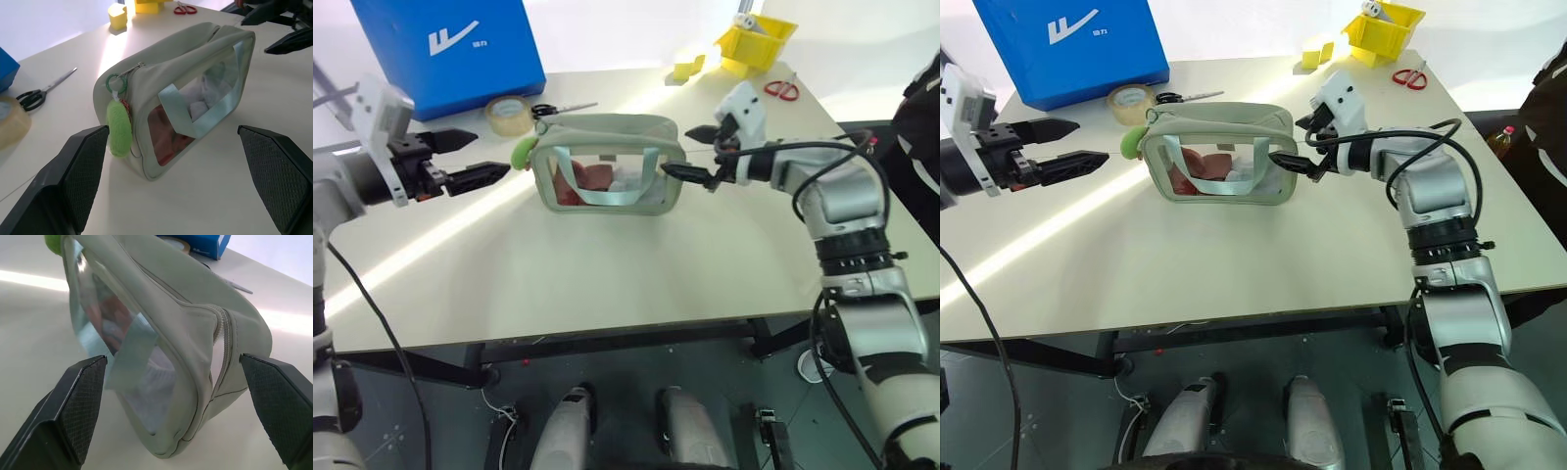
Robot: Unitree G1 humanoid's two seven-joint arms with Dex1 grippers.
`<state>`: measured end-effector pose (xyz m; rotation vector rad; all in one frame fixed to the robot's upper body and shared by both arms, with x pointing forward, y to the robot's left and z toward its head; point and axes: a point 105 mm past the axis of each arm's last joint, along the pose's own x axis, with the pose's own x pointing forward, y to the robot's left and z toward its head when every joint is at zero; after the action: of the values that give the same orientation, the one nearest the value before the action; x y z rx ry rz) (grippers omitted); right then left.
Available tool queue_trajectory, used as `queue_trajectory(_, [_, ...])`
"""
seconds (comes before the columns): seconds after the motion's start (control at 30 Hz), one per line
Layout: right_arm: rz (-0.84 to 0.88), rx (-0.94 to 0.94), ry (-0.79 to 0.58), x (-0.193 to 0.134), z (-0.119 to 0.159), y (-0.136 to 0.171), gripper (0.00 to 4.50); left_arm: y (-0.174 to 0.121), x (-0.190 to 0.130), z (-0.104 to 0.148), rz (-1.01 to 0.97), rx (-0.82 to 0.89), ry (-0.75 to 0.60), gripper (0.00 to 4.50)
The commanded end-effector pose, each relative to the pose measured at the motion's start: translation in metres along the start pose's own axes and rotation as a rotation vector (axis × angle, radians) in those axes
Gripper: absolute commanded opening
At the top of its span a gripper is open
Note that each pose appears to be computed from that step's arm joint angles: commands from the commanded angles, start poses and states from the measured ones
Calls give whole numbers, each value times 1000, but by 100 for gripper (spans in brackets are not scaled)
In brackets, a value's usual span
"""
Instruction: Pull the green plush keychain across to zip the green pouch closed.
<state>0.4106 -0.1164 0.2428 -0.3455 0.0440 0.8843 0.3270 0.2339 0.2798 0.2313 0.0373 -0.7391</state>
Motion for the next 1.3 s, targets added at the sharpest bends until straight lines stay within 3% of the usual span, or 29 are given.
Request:
queue_trajectory(0.03, [-5,-50,-33,1,15,-6,425,-2,-6,11,12,43,-27,450])
queue_trajectory(0.13, [9,-45,-38,5,15,-6,321,-3,-9,7,21,34,-15,450])
queue_trajectory(0.33, [140,-16,-136,6,39,11,4,0,-14,0,51,27,2,450])
queue_trajectory(0.47, [404,38,-185,-16,60,50,4,1,-17,0,61,23,3,450])
queue_trajectory(0.6, [563,-30,-55,-36,34,75,4,2,-17,-1,61,21,4,450])
queue_trajectory(0.77, [405,-115,95,-35,-8,42,4,1,-14,-2,51,18,7,450])
queue_trajectory(0.9, [237,-177,103,-24,-13,16,4,1,-12,-2,42,19,10,450])
queue_trajectory(1.07, [279,-149,28,-22,-4,31,4,2,-11,-1,35,21,14,450])
queue_trajectory(1.3, [445,-125,38,-38,-5,63,4,8,-13,-5,39,19,41,450])
